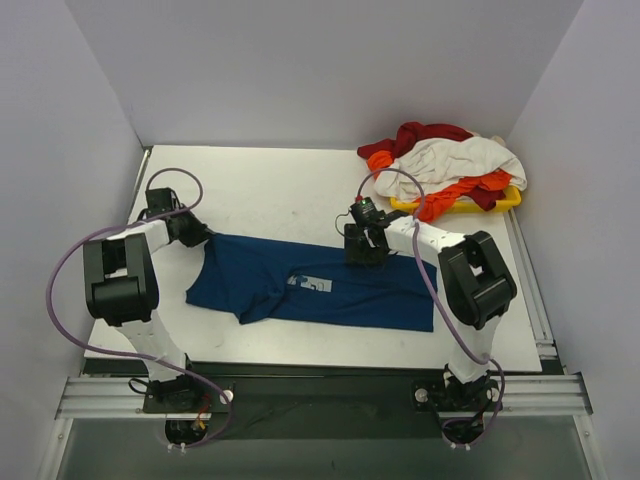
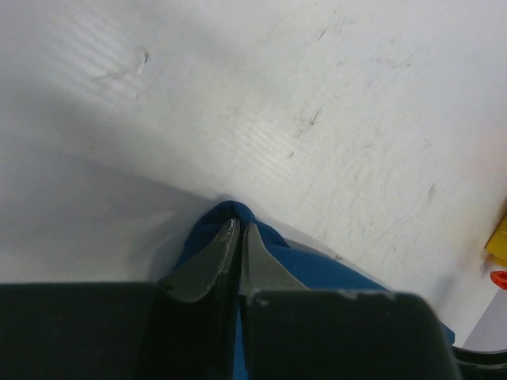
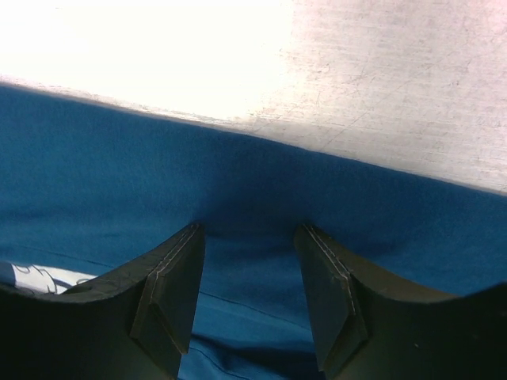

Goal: Fold and stack the t-shirts
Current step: Fold the other side of the tshirt into a rectangle

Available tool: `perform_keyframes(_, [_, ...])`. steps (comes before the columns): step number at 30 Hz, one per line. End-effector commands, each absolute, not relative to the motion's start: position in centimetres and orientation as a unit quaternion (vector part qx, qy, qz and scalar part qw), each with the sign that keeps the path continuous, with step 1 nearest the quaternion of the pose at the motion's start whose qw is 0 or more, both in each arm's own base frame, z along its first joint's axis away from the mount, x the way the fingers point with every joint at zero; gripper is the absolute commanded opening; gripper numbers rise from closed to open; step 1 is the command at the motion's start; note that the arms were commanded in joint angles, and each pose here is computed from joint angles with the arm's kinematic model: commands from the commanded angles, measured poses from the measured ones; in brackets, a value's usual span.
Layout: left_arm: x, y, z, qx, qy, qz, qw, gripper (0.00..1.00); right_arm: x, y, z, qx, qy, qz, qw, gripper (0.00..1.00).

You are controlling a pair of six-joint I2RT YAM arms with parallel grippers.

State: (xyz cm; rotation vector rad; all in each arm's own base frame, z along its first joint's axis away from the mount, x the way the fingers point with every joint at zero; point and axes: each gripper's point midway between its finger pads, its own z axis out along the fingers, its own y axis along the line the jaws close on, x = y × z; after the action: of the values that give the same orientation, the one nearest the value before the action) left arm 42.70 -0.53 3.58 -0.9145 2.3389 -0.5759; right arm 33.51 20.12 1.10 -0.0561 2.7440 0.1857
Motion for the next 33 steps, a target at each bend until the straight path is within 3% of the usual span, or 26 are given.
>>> perform_keyframes(1, [46.3, 0.3, 5.2, -0.305, 0.87, -0.22, 0.318, 0.0, 32.1, 17.8, -1.6, -0.013, 0.989, 0.019, 0.148, 0.51])
perform_keyframes(6, [48.3, 0.3, 6.0, -0.288, 0.874, -0.228, 0.318, 0.05, 33.2, 18.2, -0.3, -0.022, 0.987, 0.022, 0.16, 0.51])
perform_keyframes(7, [48.4, 0.3, 6.3, -0.285, 0.874, -0.228, 0.321, 0.11, 33.3, 18.2, 0.1, -0.024, 0.986, 0.022, 0.161, 0.51])
perform_keyframes(8, [48.4, 0.4, 6.6, -0.285, 0.873, -0.226, 0.325, 0.26, 33.5, 18.4, 0.9, -0.028, 0.985, 0.026, 0.169, 0.51])
perform_keyframes(9, [48.4, 0.5, 7.3, -0.284, 0.871, -0.224, 0.332, 0.34, 33.9, 18.9, 1.7, -0.033, 0.983, 0.031, 0.178, 0.51])
perform_keyframes(11, [48.2, 0.7, 7.8, -0.285, 0.87, -0.218, 0.338, 0.46, 33.8, 19.8, 3.6, -0.046, 0.979, 0.04, 0.193, 0.51])
perform_keyframes(15, [46.8, 1.1, 9.3, -0.296, 0.865, -0.203, 0.35, 0.54, 33.7, 22.8, 7.5, -0.088, 0.967, 0.044, 0.237, 0.51])
perform_keyframes(23, [43.0, -1.3, 13.3, -0.288, 0.854, -0.192, 0.388, 0.59, 30.5, 35.3, 13.2, -0.195, 0.93, 0.159, 0.268, 0.52])
perform_keyframes(33, [40.2, -9.7, 7.2, -0.287, 0.857, -0.307, 0.299, 0.59, 26.0, 44.5, 11.8, -0.307, 0.894, 0.223, 0.24, 0.52])
